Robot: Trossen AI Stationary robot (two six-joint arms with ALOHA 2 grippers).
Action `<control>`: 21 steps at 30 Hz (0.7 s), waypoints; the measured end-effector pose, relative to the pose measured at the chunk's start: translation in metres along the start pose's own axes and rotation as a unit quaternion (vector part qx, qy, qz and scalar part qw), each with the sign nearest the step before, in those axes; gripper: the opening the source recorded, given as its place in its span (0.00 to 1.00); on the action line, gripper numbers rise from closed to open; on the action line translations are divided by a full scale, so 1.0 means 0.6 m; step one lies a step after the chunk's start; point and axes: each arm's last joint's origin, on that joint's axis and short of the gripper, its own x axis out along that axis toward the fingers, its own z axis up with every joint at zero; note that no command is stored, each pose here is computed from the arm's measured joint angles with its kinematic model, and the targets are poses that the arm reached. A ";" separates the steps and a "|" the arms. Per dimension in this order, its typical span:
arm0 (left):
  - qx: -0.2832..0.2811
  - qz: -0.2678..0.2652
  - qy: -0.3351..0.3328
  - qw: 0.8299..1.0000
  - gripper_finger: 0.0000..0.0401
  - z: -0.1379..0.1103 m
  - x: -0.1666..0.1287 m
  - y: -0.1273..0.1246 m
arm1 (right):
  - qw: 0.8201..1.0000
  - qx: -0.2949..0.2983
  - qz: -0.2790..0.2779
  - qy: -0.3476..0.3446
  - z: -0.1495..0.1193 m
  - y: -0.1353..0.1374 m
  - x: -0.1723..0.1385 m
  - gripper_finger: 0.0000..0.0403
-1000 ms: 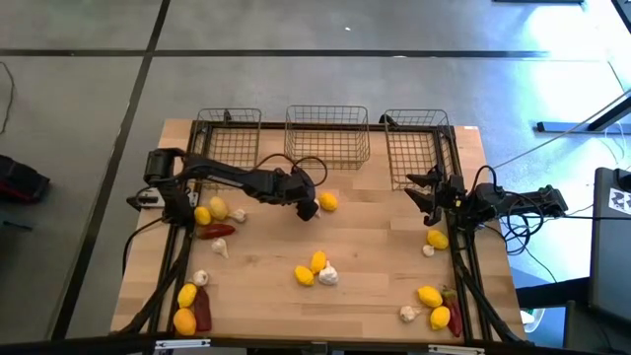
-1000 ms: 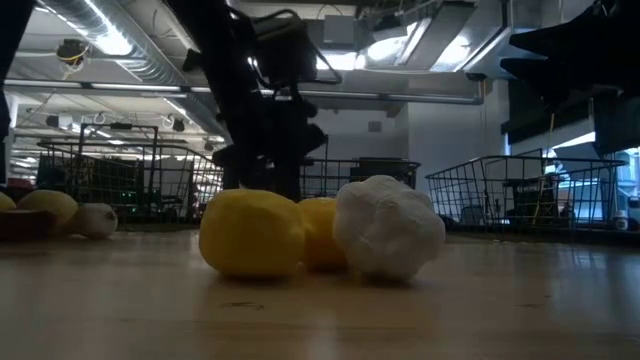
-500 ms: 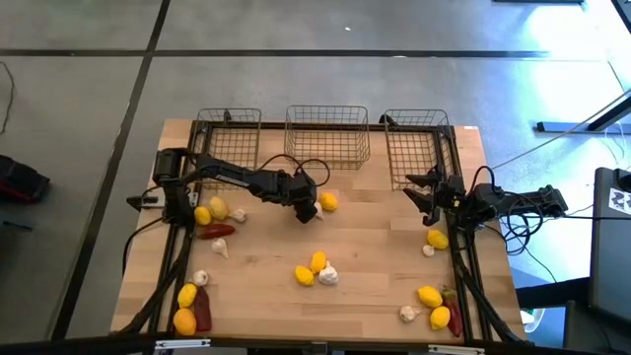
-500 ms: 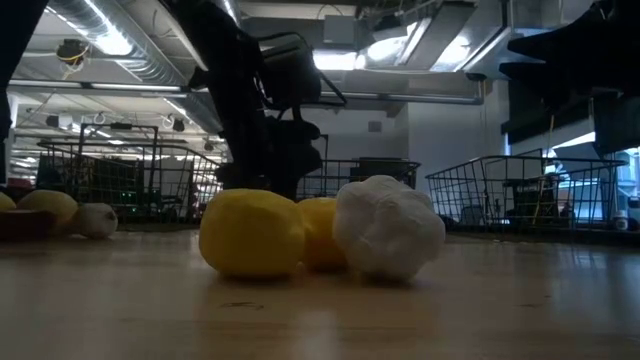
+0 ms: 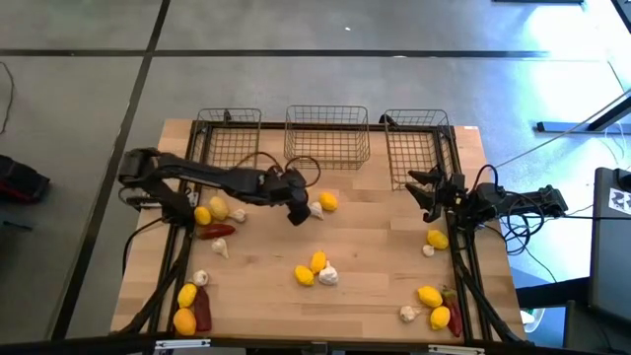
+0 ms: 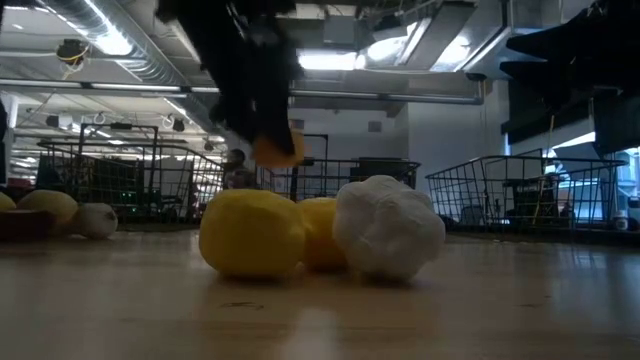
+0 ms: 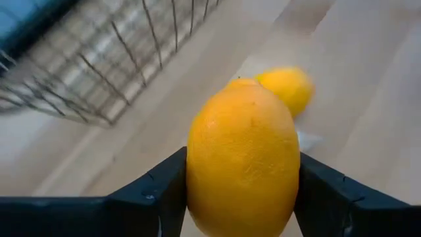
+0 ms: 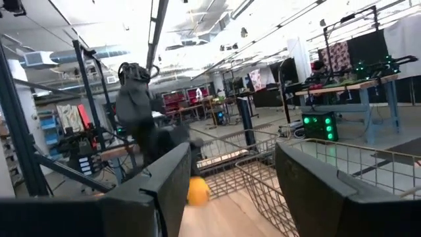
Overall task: Sort produce into baskets
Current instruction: Put the yellow lemon into the left gold wire basket
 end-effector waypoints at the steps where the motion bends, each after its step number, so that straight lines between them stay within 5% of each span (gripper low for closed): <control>1: 0.002 -0.004 -0.013 1.000 0.53 0.004 -0.015 0.002 | 1.000 0.000 -0.001 -0.001 0.000 0.000 0.000 0.54; 6: 0.014 0.004 -0.085 0.996 0.54 0.021 -0.087 0.020 | 0.999 0.015 -0.039 -0.017 0.005 -0.004 0.000 0.54; 10: 0.018 0.065 -0.116 0.991 0.55 0.021 -0.126 0.048 | 0.998 0.020 -0.052 -0.019 0.005 -0.005 0.000 0.54; 21: -0.037 0.218 -0.030 0.975 0.55 -0.006 -0.151 0.152 | 0.996 0.016 -0.081 -0.018 0.005 -0.008 -0.001 0.54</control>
